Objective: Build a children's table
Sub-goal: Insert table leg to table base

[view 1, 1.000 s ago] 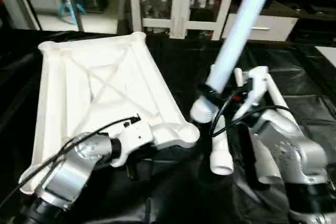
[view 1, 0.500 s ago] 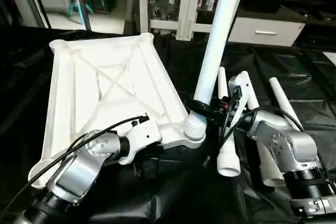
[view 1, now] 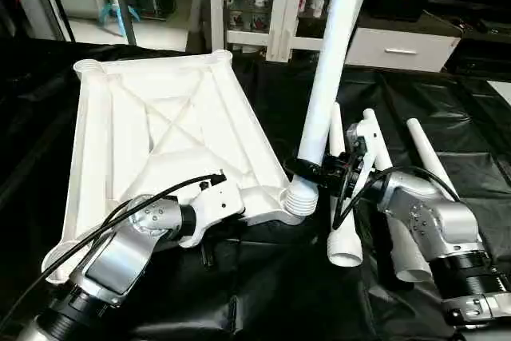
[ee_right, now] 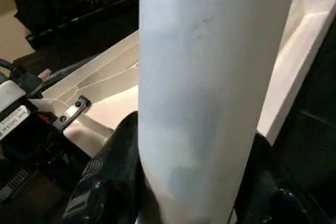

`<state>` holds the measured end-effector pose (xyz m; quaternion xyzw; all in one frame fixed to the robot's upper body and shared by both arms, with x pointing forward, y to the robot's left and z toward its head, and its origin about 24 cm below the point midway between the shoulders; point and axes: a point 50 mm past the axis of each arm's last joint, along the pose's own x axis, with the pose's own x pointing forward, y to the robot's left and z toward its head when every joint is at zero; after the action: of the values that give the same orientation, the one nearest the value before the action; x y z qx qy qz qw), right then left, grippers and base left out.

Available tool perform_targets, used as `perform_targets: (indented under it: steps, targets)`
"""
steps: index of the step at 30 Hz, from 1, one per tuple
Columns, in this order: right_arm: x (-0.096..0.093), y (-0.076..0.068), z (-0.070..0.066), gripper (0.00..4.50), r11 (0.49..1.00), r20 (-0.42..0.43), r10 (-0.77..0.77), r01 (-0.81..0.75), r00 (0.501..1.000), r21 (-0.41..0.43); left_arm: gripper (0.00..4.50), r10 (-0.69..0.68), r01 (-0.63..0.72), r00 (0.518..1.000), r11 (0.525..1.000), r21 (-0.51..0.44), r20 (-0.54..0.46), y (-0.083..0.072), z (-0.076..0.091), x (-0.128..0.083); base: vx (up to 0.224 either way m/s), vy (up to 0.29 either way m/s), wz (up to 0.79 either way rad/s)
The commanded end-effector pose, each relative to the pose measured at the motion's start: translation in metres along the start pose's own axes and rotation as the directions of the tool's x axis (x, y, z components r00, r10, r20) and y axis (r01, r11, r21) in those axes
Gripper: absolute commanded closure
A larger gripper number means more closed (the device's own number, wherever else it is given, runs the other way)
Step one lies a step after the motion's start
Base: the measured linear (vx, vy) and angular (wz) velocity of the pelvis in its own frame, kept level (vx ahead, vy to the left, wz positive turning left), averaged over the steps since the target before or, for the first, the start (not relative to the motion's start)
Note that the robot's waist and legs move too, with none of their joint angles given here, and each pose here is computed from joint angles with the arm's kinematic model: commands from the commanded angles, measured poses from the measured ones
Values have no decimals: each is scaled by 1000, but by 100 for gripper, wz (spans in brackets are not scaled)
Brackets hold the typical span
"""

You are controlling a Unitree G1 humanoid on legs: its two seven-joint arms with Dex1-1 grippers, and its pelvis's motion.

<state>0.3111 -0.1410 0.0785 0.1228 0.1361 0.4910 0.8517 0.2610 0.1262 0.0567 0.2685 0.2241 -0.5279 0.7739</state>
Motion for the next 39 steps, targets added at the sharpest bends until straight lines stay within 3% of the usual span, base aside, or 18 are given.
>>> perform_targets:
  steps: [1, 11, 20, 29, 39]
  targets:
    - [3, -2, 7, 266, 999, 5, 2, -2, 1000, -40, 450, -85, 85, 996, 995, -52, 0, -12, -11, 10, 0, 0, 0]
    - [13, -6, 5, 266, 998, -20, -10, 8, 1000, -70, 450, -89, 89, 996, 995, -46, -7, -11, -10, 10, 0, 0, 0]
    - [12, -6, -7, 266, 998, -58, 1, -4, 998, -61, 450, -82, 82, 997, 996, -44, -10, -10, -10, 11, 0, 0, 0]
    - [1, -14, -22, 266, 993, -6, -114, 114, 993, -5, 450, -79, 78, 997, 996, -44, -9, -8, -10, 12, 0, 0, 0]
    - [-14, -18, -35, 266, 963, 107, -262, 253, 959, 95, 450, -68, 68, 998, 997, -48, -4, -5, -8, 13, 0, 0, 0]
